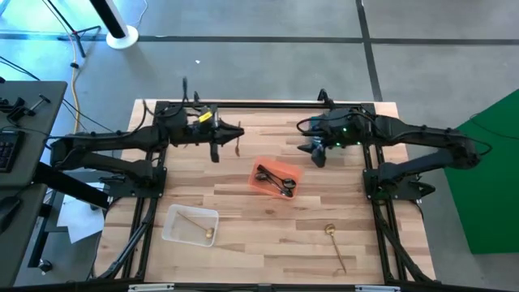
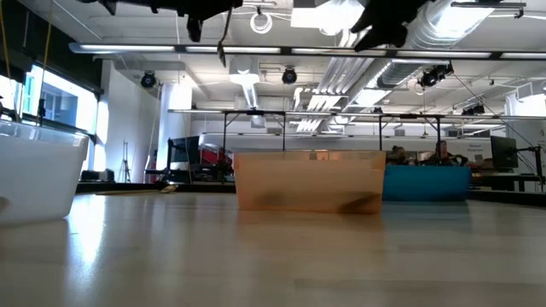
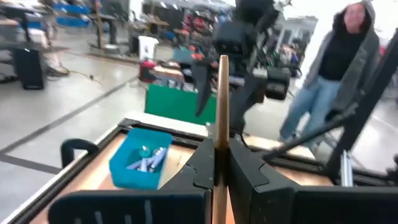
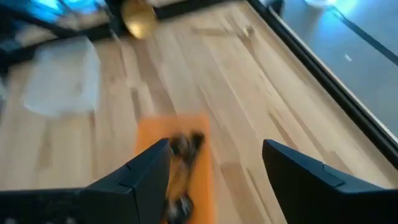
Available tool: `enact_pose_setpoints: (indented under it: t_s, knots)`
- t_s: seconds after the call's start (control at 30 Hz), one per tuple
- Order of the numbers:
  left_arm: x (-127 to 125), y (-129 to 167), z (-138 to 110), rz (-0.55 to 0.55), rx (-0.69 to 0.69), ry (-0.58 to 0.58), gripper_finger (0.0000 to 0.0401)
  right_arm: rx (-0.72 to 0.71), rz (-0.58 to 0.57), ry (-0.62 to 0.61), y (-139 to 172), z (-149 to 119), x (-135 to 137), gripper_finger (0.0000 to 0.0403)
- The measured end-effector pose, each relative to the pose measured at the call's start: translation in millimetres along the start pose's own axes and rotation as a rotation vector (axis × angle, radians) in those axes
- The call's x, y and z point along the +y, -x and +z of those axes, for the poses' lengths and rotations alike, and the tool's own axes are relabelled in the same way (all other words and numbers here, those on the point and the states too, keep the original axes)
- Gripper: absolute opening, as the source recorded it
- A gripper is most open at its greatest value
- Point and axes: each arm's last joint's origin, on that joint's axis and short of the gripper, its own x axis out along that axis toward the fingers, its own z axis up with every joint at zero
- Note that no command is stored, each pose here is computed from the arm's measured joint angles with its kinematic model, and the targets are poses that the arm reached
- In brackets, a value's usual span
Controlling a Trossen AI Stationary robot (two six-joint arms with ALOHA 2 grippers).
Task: Sort silverware by color (type)
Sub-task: Put the bottom right golden spoon into the white bin
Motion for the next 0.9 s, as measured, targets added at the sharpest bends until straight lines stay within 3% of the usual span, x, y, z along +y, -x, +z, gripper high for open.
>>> enact_pose_setpoints:
  t_s: [0.43,0.9]
  knots:
    - [-1,15,4,0.039,-0.1,-0.016,0.0006,-0.033,-0.026,-0.131,-3,-54,-10,0.0239]
    - [-2,15,4,0.015,-0.089,-0.01,0.0006,-0.221,0.035,-0.255,-19,-56,-10,0.0239]
